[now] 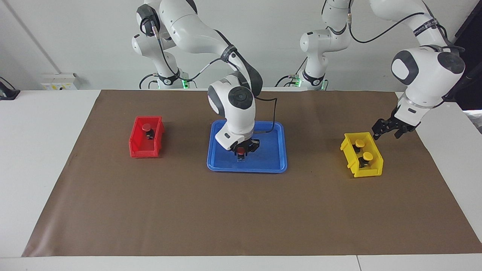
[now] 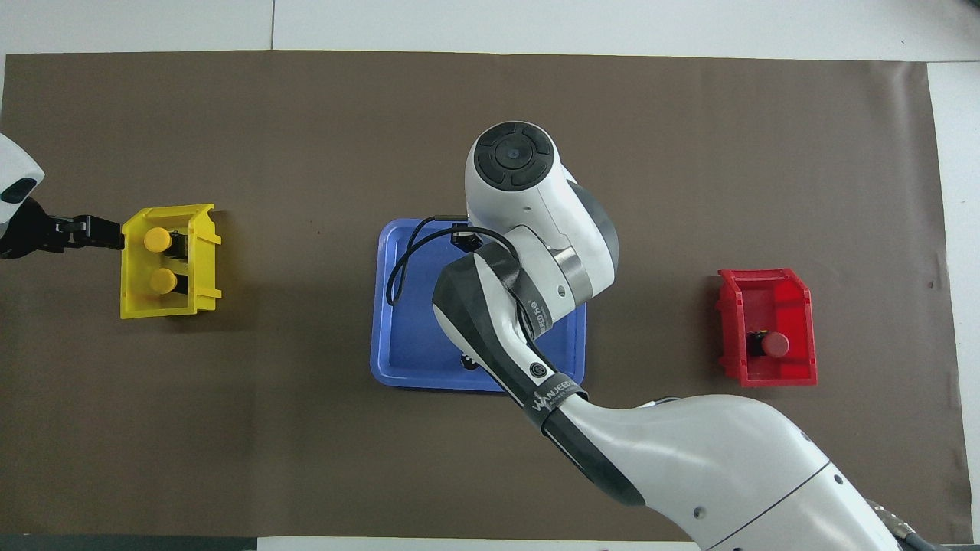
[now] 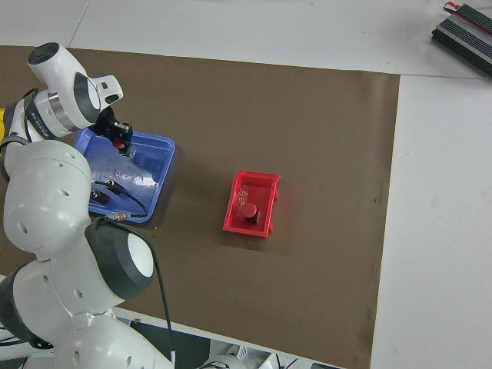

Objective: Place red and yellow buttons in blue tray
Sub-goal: 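Place the red button in the tray while the left gripper reaches yellow holder, then return the right gripper to the red holder while the left gripper grasps yellow button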

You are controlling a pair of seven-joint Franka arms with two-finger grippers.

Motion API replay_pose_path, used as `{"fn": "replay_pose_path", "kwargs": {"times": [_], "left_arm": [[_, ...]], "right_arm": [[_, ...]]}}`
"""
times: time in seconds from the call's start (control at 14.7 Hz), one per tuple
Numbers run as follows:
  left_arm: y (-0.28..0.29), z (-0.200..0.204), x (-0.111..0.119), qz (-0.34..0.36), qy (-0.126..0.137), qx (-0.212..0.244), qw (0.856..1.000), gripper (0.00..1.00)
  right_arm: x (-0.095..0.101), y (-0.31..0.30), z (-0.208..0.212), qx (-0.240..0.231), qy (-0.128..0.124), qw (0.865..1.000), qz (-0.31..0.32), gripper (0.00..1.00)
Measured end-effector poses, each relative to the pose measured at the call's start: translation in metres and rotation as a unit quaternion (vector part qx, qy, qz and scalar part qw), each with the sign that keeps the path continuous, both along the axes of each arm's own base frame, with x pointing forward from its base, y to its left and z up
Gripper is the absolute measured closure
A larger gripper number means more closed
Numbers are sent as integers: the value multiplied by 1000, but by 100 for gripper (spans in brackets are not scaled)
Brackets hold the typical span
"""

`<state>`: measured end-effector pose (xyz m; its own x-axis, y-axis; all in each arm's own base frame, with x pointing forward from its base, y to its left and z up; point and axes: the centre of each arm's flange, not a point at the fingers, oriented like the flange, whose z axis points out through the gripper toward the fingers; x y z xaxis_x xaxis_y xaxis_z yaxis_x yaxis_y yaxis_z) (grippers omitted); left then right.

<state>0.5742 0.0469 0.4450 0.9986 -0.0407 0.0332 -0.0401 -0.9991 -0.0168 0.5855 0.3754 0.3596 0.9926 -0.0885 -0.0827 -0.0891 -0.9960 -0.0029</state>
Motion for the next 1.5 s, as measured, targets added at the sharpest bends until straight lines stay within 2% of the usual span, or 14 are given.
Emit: {"fn": "replay_pose_path", "kwargs": {"times": [0.2,0.48,0.61,0.68,0.89,0.95,1.09,1.23,1.36,1.5], "left_arm": [[-8,-20,13,-2,-13,1,1000,26],[-23,-46,24,1,-19,1,1000,26],[-27,-57,27,1,-14,0,1000,26],[-27,-60,27,1,-12,0,1000,26],[-27,-63,27,1,-9,0,1000,26],[-27,-64,26,1,-8,0,1000,26],[-28,-66,25,1,-6,0,1000,27],[-28,-71,22,2,-3,0,1000,29],[-28,-77,20,2,-3,0,1000,30],[-28,-78,20,2,-3,0,1000,30]], "right_arm": [[-11,-1,-7,-7,10,1000,4,59],[-18,-1,-11,-7,11,1000,6,59],[-20,-2,-14,-5,6,1000,6,49],[-20,-2,-15,-5,6,1000,6,48],[-17,-5,-4,-2,-5,1000,4,25],[-13,-11,9,0,-16,1000,0,25],[3,-47,53,5,-40,999,-10,25],[12,-110,100,1,-30,999,10,24],[6,-191,141,-4,-6,1000,29,24],[-14,-273,154,3,-2,999,54,24]]}}
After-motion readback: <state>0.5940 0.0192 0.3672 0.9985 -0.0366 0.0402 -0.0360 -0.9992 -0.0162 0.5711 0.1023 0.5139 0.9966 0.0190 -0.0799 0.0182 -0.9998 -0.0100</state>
